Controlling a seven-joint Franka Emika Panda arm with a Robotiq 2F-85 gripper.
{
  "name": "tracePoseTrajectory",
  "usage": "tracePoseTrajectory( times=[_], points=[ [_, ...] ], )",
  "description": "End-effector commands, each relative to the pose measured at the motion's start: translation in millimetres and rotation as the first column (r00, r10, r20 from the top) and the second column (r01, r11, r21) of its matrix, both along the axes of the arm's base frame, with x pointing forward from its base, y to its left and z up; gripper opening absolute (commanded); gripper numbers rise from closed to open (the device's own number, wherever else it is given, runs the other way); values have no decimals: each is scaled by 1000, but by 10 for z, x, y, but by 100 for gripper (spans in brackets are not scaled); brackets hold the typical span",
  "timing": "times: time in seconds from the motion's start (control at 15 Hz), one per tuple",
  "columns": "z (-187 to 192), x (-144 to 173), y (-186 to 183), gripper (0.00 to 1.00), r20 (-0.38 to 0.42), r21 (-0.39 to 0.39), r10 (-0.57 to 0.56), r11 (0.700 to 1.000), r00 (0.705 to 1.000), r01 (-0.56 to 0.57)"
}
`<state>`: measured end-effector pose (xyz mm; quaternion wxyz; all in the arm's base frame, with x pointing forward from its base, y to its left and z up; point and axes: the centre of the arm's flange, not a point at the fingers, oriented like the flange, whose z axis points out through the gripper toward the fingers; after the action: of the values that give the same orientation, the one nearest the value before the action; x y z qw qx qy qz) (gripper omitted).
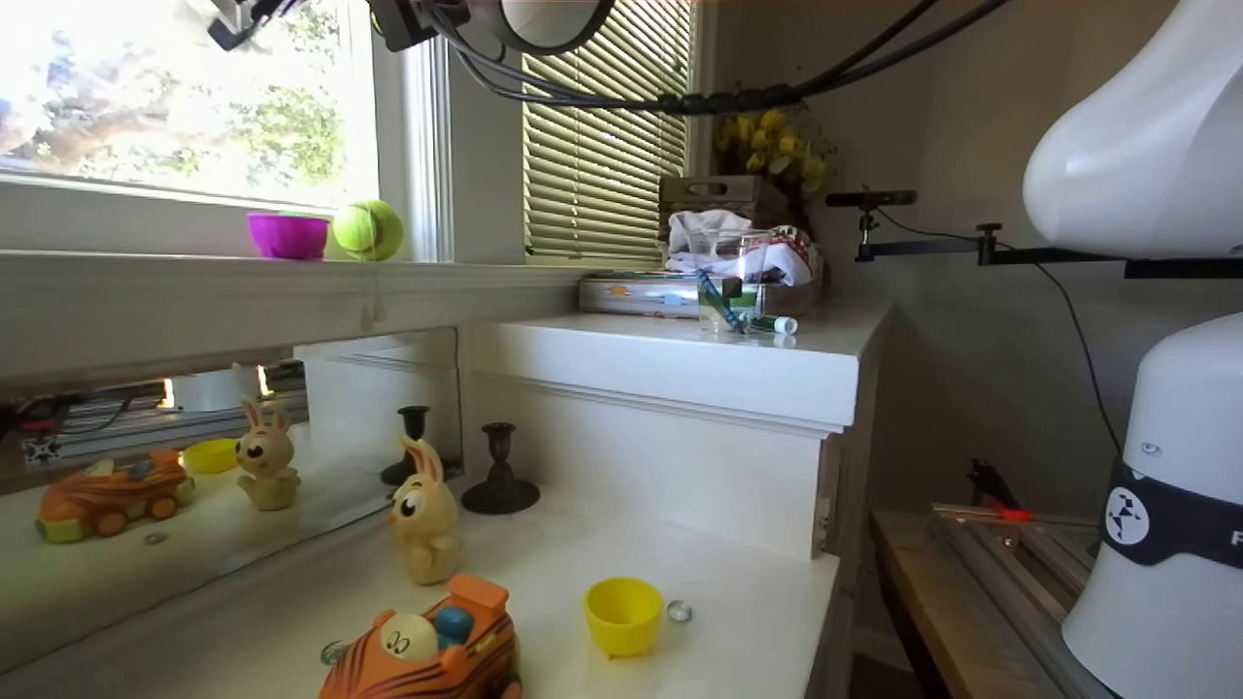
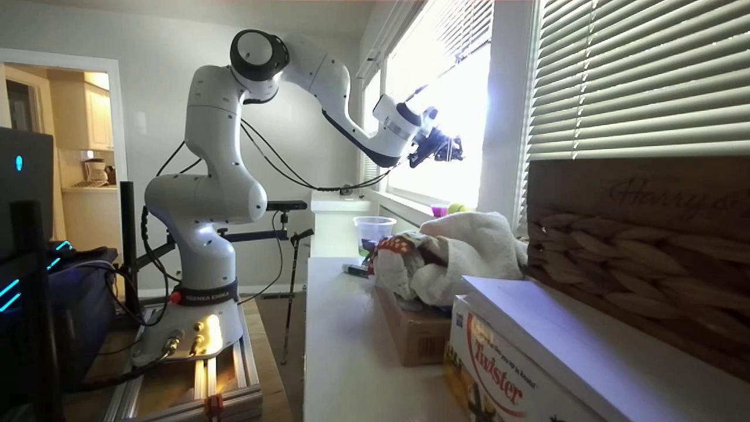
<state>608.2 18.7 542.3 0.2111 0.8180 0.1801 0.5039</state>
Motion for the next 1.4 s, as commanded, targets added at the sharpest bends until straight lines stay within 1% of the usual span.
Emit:
tracePoseTrajectory(
  times=[0.0, 0.33, 0.53, 0.8, 1.13, 1.33],
  points=[
    [103, 209, -133, 1, 26, -19, -15, 1000, 1000, 16],
    [337, 130, -38, 1, 88, -23, 10, 1000, 996, -8],
    [546, 82, 23, 1, 133, -20, 22, 1000, 991, -19],
    [730, 34, 59, 1, 179, -24, 35, 999, 983, -31],
    [1022, -17, 116, 1, 240, -36, 49, 998, 970, -42],
    [1253, -85, 171, 1, 291, -49, 60, 998, 955, -47]
  ],
)
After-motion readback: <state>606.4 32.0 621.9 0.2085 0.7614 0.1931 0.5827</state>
